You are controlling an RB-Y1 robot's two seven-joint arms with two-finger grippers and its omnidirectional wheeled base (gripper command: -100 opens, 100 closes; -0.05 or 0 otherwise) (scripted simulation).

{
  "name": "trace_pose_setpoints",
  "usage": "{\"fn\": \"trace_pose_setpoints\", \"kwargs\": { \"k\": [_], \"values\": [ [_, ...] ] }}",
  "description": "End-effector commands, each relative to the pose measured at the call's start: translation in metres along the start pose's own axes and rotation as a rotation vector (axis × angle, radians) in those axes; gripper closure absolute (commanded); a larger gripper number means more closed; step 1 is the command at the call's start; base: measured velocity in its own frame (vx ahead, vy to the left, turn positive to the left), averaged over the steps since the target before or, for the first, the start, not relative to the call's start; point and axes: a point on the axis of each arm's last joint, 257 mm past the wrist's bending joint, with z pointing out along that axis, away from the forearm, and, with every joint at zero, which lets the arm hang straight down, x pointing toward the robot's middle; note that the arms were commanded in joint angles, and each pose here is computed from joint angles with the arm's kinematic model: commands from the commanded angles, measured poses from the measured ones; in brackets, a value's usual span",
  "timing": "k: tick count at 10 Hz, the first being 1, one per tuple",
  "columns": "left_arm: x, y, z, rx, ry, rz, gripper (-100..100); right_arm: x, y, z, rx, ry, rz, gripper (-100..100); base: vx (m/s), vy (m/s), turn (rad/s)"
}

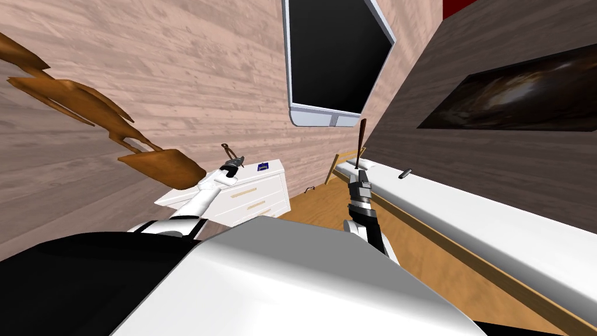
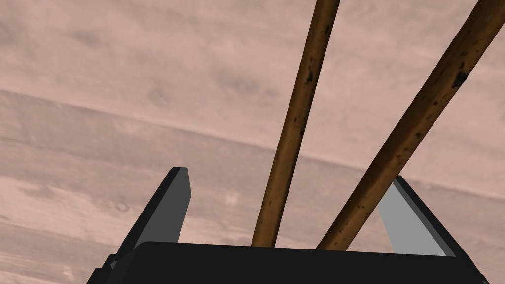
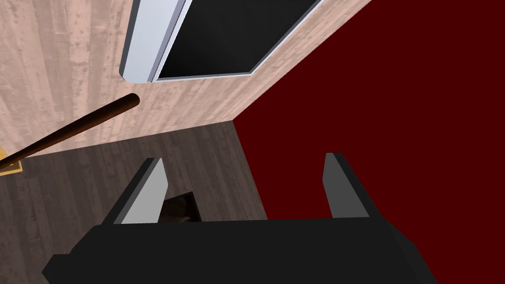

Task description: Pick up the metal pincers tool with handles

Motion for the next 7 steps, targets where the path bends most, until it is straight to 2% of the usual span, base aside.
{"fn": "trace_pose_setpoints", "kwargs": {
  "k": [1,2,3,5,6,7],
  "values": [
    [-0.003,0.0,0.01,-0.012,-0.005,-0.012,-100,0.0,0.0,0.0,0.0,0.0,0.0,0,-0.066,0.009,0.008],
    [-0.001,0.006,0.014,-0.031,-0.001,-0.018,-100,0.0,0.0,0.0,0.0,0.0,0.0,0,-0.013,0.002,0.01],
    [0.005,-0.01,0.02,0.003,0.006,0.018,-100,0.0,0.0,0.0,0.0,0.0,0.0,0,-0.075,-0.005,-0.06],
    [-0.003,-0.008,0.032,-0.021,-0.003,-0.008,-100,0.0,0.0,0.0,0.0,0.0,0.0,0,-0.075,-0.008,-0.031],
    [-0.001,-0.002,0.034,-0.037,0.003,-0.013,-100,0.0,0.0,0.0,0.0,0.0,0.0,0,-0.018,-0.003,0.005],
    [0.003,-0.02,0.04,0.0,0.007,0.026,-100,0.0,0.0,0.0,0.0,0.0,0.0,0,-0.082,-0.006,-0.079]
  ]
}}
